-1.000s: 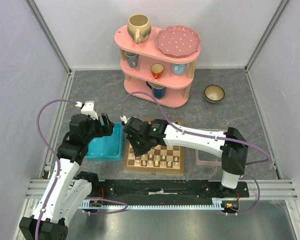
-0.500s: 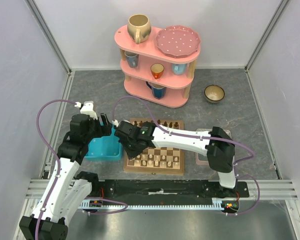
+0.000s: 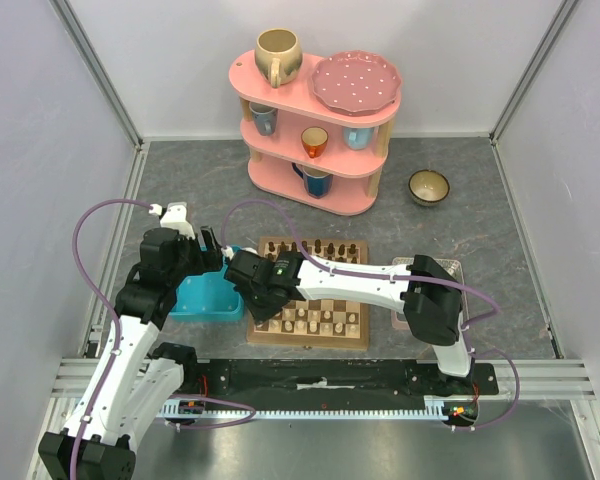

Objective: Set up the chess pieces on the board

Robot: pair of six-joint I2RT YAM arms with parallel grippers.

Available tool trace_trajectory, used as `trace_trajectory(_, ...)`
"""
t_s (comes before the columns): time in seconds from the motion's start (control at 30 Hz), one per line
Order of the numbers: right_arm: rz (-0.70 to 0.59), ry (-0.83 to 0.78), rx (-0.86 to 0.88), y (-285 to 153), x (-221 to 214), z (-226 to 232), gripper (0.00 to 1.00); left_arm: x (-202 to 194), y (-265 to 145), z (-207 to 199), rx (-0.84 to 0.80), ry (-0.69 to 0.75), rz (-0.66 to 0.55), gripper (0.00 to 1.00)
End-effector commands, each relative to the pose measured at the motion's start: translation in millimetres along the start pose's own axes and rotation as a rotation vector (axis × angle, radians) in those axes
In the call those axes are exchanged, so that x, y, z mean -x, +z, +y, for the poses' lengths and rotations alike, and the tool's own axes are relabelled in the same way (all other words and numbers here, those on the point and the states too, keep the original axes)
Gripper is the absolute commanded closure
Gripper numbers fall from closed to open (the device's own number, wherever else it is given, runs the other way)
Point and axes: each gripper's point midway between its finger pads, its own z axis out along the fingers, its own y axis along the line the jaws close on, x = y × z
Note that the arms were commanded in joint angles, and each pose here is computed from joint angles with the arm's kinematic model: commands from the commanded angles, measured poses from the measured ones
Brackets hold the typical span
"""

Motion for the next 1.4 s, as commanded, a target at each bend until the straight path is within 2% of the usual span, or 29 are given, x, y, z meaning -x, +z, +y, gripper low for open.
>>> trace_trajectory(0.0,-0.041,0.033,-0.007,3,6,1,0.90,19,-5,-1,0.008,-0.010,-0.051,0.17)
trace_trajectory(0.63,-0.034,0.042,-0.018,14,3,-1,0.90,25,-16,45,0.252,-0.099,-0.076,0.17)
trace_trajectory(1.37,-0.013,0.046,-0.054,31,-6,-10,0.88,27,-16,45,0.247,-0.100,-0.085,0.17)
